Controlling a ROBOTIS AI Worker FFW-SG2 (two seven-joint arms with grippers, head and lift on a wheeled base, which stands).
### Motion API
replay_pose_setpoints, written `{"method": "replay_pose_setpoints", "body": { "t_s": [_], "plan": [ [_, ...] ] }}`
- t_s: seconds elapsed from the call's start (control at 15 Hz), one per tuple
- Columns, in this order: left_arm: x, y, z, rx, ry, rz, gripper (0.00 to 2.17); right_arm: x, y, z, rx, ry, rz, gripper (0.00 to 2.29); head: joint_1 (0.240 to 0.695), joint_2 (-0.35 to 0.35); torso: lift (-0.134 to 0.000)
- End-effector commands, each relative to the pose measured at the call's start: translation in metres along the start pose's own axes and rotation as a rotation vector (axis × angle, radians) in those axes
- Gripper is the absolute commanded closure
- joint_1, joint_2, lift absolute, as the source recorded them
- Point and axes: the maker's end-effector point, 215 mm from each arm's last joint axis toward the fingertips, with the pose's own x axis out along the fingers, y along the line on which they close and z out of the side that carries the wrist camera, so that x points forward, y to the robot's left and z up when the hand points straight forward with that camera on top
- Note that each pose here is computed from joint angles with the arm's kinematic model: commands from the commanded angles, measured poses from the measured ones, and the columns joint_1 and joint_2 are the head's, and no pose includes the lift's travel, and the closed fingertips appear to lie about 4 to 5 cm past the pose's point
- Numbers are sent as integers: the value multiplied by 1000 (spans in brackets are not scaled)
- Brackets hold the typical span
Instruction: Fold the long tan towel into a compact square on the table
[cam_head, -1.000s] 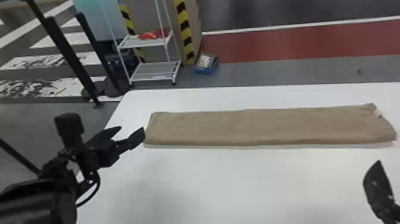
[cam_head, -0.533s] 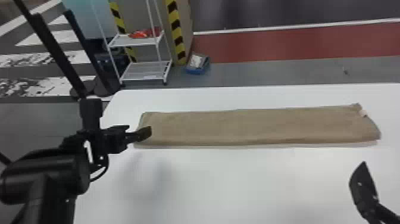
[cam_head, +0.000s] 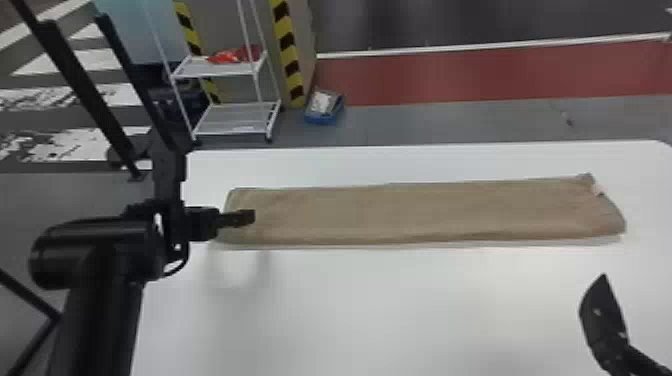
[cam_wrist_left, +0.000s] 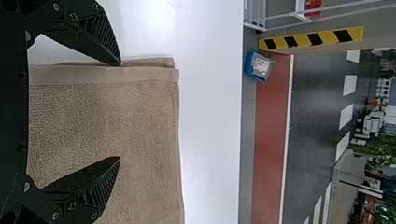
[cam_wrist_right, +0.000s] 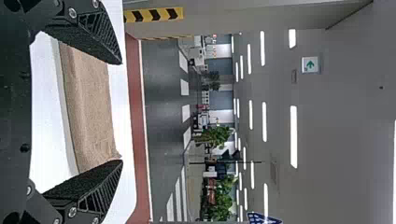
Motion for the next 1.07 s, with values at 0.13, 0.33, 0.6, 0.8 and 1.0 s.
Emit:
{"method": "replay_pose_setpoints", "body": {
  "t_s": [0.13,0.33,0.6,0.8,1.0],
  "plan": [
    [9,17,-13,-12,44,22,194,-1,0,0,0,0,0,140,695,186,-123],
    [7,21,-11,-10,41,26,201,0,0,0,0,-1,0,140,695,198,-123],
    [8,18,-20,-6,62,-6,478,0,0,-1,1,2,0,140,695,204,-123],
    [7,19,-16,-10,46,-21,1646,1,0,0,1,0,0,140,695,198,-123],
    [-1,20,-9,-5,20,-25,1916,2,0,-2,1,0,0,140,695,202,-123]
  ]
}}
